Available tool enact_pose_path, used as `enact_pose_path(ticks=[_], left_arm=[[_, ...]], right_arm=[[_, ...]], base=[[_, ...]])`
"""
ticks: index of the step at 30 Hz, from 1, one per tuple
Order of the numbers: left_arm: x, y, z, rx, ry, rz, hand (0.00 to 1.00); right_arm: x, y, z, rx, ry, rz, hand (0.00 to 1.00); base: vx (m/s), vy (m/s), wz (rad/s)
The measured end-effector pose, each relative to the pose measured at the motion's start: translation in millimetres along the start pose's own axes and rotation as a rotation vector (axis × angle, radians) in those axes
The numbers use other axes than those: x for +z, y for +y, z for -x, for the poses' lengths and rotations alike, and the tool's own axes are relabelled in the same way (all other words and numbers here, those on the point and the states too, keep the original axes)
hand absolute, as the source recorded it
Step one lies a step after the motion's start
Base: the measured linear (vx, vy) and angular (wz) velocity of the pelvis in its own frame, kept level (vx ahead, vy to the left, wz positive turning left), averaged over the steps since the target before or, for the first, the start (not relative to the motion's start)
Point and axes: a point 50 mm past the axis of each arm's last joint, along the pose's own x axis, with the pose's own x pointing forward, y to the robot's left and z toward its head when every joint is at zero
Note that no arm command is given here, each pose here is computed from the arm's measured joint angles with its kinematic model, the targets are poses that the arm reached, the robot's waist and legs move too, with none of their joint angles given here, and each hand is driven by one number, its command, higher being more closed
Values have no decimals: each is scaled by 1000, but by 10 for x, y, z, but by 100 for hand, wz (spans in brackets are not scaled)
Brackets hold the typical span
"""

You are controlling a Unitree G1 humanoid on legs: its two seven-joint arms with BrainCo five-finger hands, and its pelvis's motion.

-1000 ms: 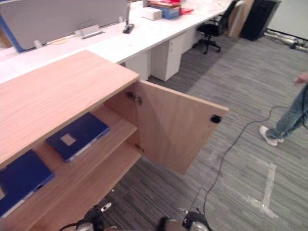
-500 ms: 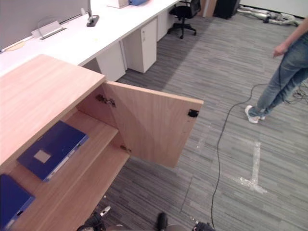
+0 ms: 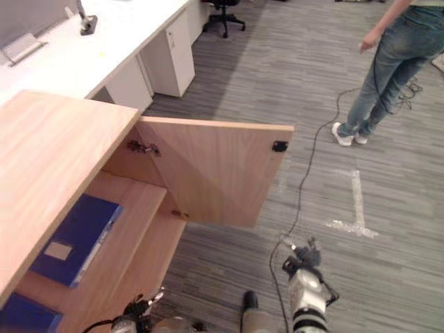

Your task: Walk over to the cabinet, pick up the folder, carry it to the office cabinet, place the folder inside the office cabinet, then close the office cabinet door

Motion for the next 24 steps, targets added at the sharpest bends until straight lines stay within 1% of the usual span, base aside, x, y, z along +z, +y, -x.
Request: enact_pose_path(ticks=[3, 6, 7, 8, 10, 13, 15, 21, 24], left_arm=[[-24, 96, 1, 19, 4, -39, 0], [-197, 230, 43, 48, 53, -51, 0], [-209, 236, 46, 49, 56, -52, 0], [-257, 256, 60, 53, 70, -56, 0], [-279, 266, 68, 53, 75, -63, 0], [-305, 268, 78, 51, 78, -64, 0], [-308, 268, 79, 50, 77, -59, 0], [-314, 264, 84, 46, 71, -44, 0], [-321, 256, 87, 44, 71, -29, 0]], right_arm=[[278, 35, -97, 6, -76, 5, 0], [574, 63, -182, 10, -151, 11, 0], [605, 63, -189, 10, -160, 12, 0], [787, 50, -234, 6, -205, 18, 0], [931, 33, -285, 1, -231, 30, 0], [1177, 163, -317, 40, -296, 83, 0], [1370, 319, -330, 80, -338, 114, 0], [1721, 567, -363, 119, -363, 96, 0], [1922, 671, -359, 140, -386, 123, 0]], base=[[-82, 147, 1], [10, 64, 1], [65, 16, 14], [81, -9, 27], [75, -29, 31], [31, -47, 13], [-20, -38, 3], [-46, -12, 10], [-43, 4, 13]])
